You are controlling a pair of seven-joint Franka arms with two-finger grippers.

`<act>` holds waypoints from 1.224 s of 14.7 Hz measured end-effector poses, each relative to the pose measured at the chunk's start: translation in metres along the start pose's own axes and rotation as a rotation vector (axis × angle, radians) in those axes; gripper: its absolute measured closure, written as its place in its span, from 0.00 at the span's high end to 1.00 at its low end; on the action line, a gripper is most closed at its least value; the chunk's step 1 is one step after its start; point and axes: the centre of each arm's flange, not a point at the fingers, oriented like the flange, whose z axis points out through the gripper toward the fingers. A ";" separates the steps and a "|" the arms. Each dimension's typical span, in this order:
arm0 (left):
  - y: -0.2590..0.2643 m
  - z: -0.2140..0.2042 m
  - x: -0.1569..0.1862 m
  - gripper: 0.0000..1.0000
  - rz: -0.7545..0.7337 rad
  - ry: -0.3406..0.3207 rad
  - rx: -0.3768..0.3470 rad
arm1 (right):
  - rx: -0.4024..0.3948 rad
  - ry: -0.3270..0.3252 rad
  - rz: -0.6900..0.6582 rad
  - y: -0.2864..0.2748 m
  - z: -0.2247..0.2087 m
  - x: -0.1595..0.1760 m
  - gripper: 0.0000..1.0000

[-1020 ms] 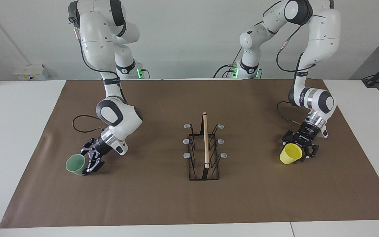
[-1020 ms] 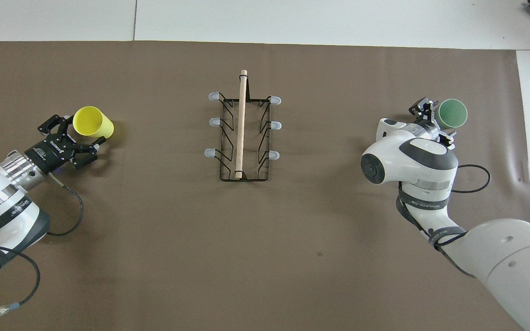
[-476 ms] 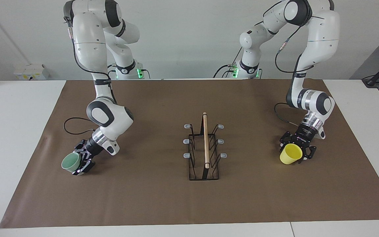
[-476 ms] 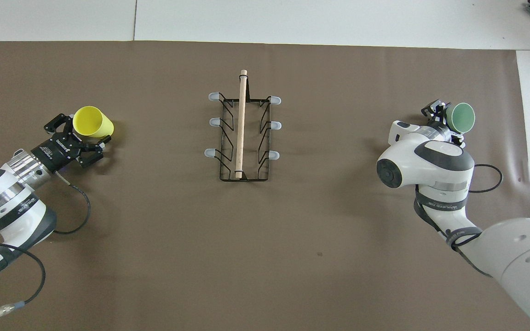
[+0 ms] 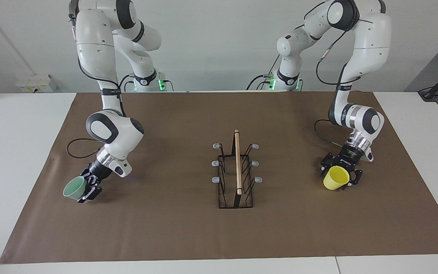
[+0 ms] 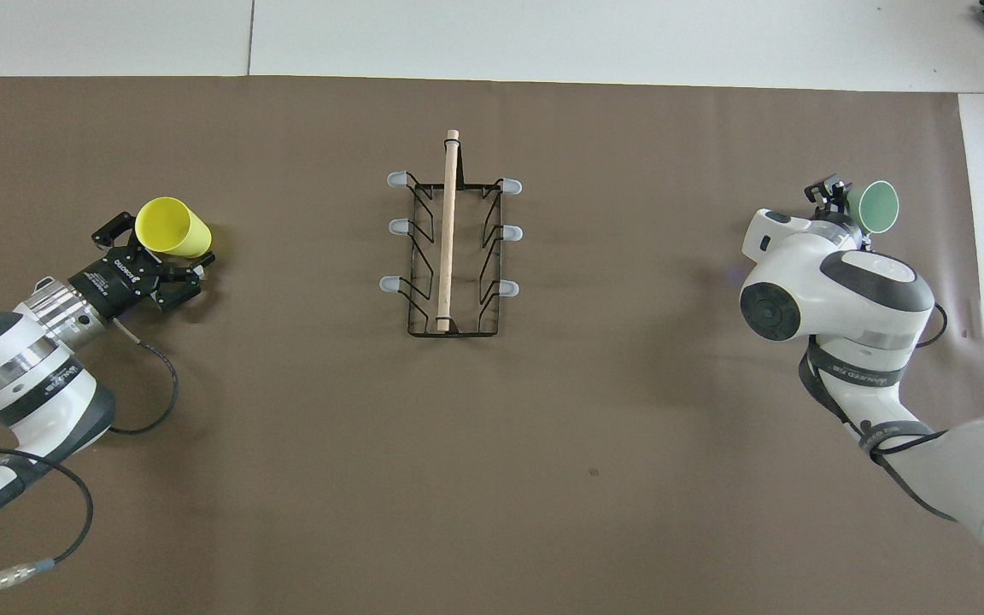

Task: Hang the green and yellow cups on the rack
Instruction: 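Lift the yellow cup with the left gripper while the right gripper lifts the green cup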

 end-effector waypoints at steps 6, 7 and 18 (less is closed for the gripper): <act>-0.001 0.004 -0.002 0.67 -0.007 0.002 -0.031 | 0.168 0.279 0.217 0.059 -0.088 -0.050 0.68; 0.000 0.005 -0.004 0.67 0.001 0.005 -0.035 | 0.217 0.329 0.263 0.071 -0.107 -0.054 0.68; 0.045 -0.001 -0.076 0.67 0.461 0.152 0.119 | 0.353 0.785 0.662 0.136 -0.226 -0.069 0.68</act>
